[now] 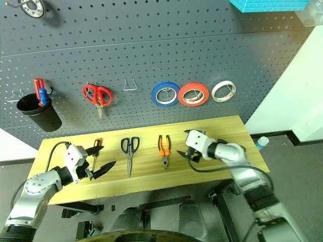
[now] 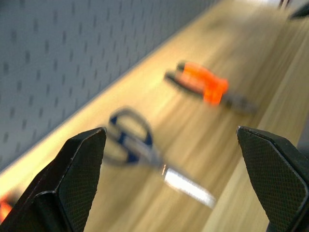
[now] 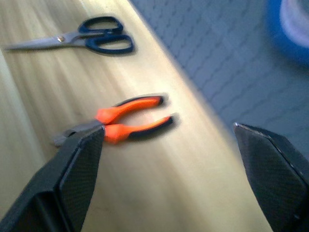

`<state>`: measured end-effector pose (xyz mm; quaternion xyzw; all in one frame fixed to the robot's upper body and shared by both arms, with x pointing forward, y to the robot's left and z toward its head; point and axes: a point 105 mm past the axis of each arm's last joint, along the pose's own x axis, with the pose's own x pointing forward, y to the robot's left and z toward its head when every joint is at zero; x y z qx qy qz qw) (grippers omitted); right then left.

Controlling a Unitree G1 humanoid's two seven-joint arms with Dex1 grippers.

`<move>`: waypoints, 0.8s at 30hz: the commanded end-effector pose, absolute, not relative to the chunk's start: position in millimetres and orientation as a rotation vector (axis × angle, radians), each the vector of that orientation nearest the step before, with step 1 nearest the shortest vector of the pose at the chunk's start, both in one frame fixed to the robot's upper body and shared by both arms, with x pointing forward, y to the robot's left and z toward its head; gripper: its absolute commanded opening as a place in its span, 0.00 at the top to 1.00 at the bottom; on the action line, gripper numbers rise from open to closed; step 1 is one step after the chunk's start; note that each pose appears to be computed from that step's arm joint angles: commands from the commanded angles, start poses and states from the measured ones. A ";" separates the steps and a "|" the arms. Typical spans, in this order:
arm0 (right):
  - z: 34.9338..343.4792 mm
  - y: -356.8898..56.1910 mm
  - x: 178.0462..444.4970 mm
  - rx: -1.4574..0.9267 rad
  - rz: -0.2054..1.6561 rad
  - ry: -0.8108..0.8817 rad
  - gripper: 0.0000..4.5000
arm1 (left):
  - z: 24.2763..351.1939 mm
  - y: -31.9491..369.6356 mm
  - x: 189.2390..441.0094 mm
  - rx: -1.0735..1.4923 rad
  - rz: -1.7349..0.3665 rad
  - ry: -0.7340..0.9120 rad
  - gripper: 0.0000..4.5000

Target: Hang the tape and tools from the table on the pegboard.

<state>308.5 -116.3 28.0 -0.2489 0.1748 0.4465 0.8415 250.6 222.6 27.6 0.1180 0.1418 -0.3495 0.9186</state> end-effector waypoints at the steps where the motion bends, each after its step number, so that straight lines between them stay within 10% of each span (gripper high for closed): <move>1: 27.8 -95.8 318.3 -0.437 0.876 0.480 0.01 | 32.8 226.5 256.1 0.282 -0.730 0.274 0.00; 24: -23.3 -31.8 336.3 -0.243 0.502 0.943 0.01 | 25.0 248.2 256.6 0.304 -0.682 0.307 0.00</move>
